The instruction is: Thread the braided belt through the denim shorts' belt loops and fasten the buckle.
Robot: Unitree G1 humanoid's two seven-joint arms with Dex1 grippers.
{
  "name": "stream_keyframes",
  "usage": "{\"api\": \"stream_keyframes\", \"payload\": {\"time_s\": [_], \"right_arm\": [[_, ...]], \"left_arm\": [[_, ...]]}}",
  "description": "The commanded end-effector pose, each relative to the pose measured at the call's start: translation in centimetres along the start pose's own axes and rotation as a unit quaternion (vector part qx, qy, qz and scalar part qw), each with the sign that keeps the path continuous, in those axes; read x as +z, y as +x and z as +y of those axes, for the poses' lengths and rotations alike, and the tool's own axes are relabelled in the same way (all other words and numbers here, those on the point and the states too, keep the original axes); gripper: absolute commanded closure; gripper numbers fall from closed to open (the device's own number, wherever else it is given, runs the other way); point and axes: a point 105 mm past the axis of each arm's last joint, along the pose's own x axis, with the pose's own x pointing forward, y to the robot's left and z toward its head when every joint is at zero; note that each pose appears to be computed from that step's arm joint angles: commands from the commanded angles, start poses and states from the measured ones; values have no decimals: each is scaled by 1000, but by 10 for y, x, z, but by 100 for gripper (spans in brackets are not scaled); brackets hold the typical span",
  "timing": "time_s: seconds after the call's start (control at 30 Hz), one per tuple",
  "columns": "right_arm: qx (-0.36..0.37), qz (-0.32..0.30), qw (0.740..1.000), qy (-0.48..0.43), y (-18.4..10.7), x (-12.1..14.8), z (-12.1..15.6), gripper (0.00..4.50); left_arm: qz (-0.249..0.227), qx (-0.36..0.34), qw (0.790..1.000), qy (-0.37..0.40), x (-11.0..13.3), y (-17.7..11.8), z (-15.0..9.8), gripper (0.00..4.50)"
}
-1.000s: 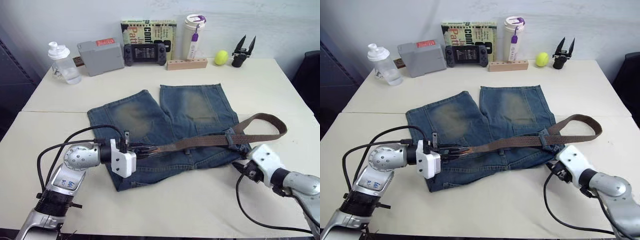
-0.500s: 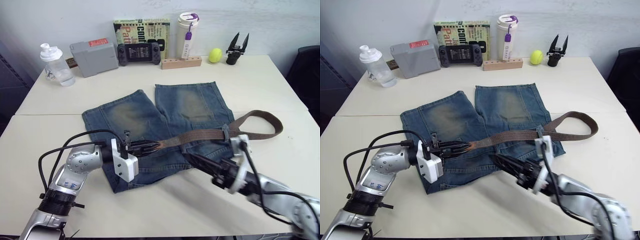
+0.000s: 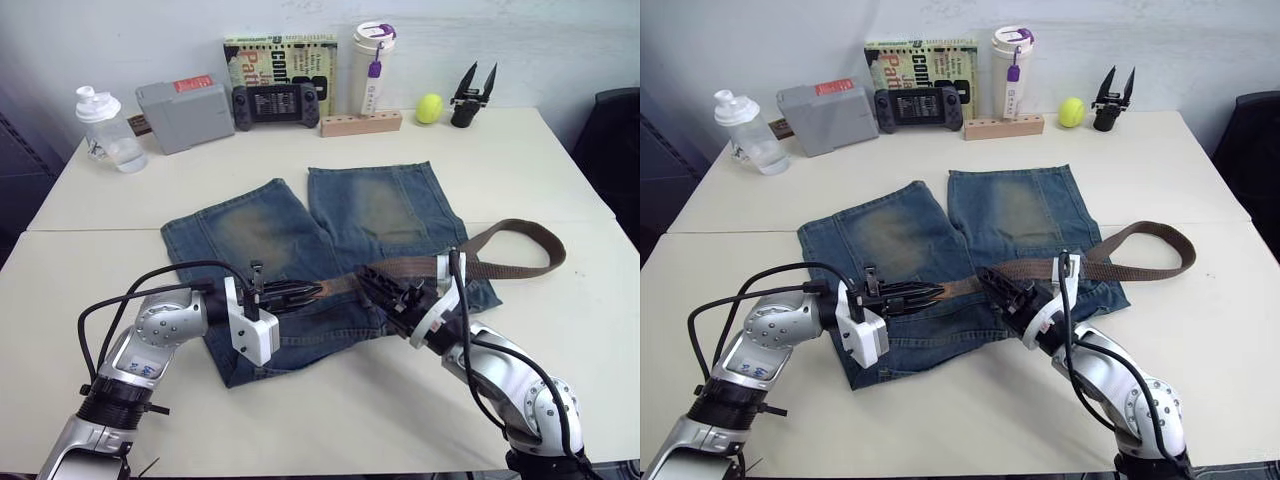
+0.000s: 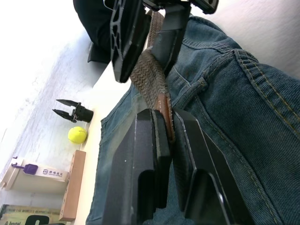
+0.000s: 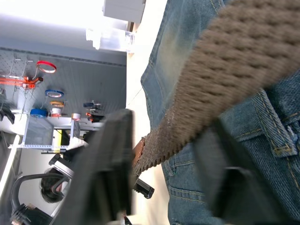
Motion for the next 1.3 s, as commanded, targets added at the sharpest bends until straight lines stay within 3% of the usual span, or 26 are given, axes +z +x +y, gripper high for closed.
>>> {"api": "stream_keyframes", "payload": {"time_s": [0.03, 0.07, 0.1, 0.23, 0.37, 0.5, 0.63, 0.73, 1.1, 1.3], "right_arm": [[16, -20, 1000, -3, 0, 4, 8, 449], [16, -29, 999, -2, 0, 8, 8, 450], [15, -41, 999, -1, -1, 12, 7, 450], [0, -91, 995, -30, -9, 40, -3, 450], [-8, -116, 992, -54, -20, 60, -12, 450], [-29, -146, 986, -78, -33, 83, -25, 450], [-43, -133, 986, -93, -34, 79, -38, 450], [-48, -122, 986, -102, -34, 75, -43, 450], [-44, -37, 987, -152, -14, 36, -50, 450], [-29, -30, 982, -186, -16, 44, -46, 450]], "left_arm": [[-19, 18, 1000, 4, 8, 2, 8, 389], [-23, 19, 1000, -8, 9, 2, 8, 349], [-28, 17, 999, -22, 11, 2, 7, 343], [-12, 2, 997, -70, 8, -4, -2, 204], [-5, 34, 986, -164, 7, -16, -1, 204], [15, 65, 941, -331, 0, -34, -8, 204], [13, 73, 913, -402, 5, -44, -12, 204], [12, 83, 905, -418, 8, -47, -8, 204], [18, 65, 907, -416, 10, -48, -8, 204], [24, 56, 911, -407, 7, -51, -7, 204]]}}
